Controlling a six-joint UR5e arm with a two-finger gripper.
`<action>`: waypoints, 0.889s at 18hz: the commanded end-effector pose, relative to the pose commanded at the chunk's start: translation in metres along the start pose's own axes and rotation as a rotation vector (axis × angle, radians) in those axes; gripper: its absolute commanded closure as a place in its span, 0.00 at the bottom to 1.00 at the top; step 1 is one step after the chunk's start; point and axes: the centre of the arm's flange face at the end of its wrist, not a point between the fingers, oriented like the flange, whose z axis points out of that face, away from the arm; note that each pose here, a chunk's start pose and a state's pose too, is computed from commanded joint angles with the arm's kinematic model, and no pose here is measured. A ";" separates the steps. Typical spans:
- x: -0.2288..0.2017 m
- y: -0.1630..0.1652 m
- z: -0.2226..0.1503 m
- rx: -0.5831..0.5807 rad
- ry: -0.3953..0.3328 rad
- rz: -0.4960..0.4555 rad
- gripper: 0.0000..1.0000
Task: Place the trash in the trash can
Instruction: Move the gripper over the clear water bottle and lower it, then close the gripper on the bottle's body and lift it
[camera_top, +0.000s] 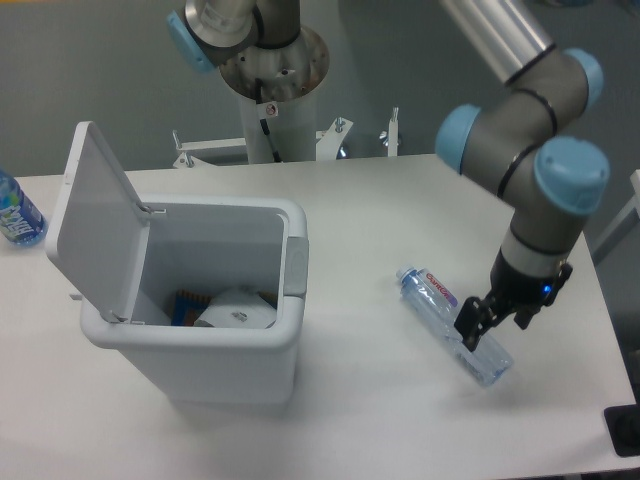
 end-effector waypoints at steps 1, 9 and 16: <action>0.000 -0.003 0.008 -0.018 -0.018 -0.017 0.00; 0.012 -0.006 0.053 -0.121 -0.141 -0.021 0.00; 0.013 -0.006 0.077 -0.154 -0.213 -0.028 0.03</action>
